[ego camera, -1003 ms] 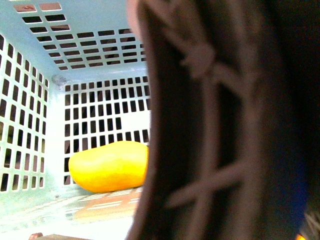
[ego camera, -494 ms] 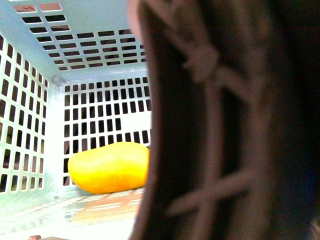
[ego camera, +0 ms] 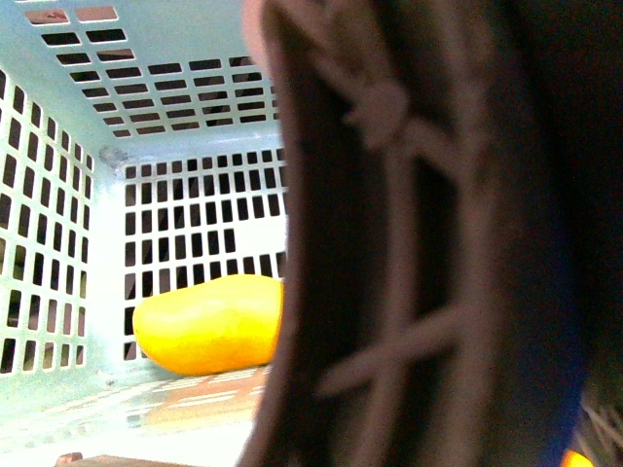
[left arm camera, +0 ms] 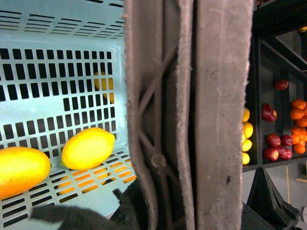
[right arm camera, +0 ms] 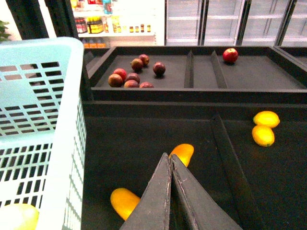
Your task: Pick lemon and mango into basket
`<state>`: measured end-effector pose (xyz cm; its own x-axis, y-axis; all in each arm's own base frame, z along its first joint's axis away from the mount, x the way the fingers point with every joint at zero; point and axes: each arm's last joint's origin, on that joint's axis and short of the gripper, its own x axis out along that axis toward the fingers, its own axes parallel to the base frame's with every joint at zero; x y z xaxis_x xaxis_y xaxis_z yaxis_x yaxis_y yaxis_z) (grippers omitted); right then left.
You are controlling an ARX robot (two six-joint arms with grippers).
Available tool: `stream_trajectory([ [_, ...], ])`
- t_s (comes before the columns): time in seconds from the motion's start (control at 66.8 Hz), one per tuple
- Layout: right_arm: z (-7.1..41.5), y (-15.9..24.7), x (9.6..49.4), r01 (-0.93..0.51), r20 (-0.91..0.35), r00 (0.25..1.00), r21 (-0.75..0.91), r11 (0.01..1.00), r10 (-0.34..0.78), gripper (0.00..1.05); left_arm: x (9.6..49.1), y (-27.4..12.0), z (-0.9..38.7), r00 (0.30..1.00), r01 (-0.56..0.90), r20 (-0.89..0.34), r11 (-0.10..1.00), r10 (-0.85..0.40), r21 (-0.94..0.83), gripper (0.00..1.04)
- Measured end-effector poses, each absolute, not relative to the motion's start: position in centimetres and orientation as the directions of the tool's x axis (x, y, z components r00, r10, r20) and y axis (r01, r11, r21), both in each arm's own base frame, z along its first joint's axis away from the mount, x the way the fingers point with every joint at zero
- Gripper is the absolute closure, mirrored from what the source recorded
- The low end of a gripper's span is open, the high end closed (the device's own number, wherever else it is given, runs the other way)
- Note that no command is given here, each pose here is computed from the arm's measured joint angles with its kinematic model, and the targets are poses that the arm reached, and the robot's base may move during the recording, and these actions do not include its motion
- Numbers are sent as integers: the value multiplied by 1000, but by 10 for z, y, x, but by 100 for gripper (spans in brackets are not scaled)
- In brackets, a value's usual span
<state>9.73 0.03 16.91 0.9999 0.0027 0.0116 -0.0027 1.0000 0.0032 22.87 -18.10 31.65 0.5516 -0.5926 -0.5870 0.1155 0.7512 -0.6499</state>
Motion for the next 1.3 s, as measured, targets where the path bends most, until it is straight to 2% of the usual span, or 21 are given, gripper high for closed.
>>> stream_trajectory([
  [0.15, 169, 0, 97, -2, 11, 1000, 3, 1000, 2, 103, 229, -181, 317, 550, 118, -587, 751, -594, -650, 90],
  [0.195, 169, 0, 97, -2, 11, 1000, 3, 1000, 2, 100, 229, -181, 317, 550, 116, -587, 750, -594, -651, 90],
  [0.344, 169, 0, 97, -2, 12, 1000, 3, 1000, 2, 79, 229, -181, 317, 551, 118, -587, 751, -594, -649, 90],
  [0.389, 169, 0, 97, -2, 12, 1000, 3, 1000, 2, 68, 229, -181, 317, 551, 117, -587, 751, -594, -650, 90],
  [0.464, 169, 0, 97, -2, 12, 1000, 3, 1000, 2, 58, 229, -181, 317, 551, 117, -587, 751, -593, -650, 90],
  [0.494, 169, 0, 97, -2, 12, 1000, 3, 1000, 2, 49, 229, -181, 317, 551, 117, -587, 751, -594, -650, 90],
  [0.794, 169, 0, 97, 2, 13, 1000, 3, 1000, -2, 8, 227, -183, 317, 543, 125, -587, 748, -601, -651, 90],
  [0.883, 169, 0, 97, 1, 12, 1000, 3, 1000, -1, 9, 226, -184, 316, 528, 131, -586, 740, -615, -659, 90],
  [1.303, 169, 0, 97, -2, 12, 1000, 3, 1000, 2, 9, 228, -182, 316, 551, 117, -588, 752, -592, -648, 90],
])
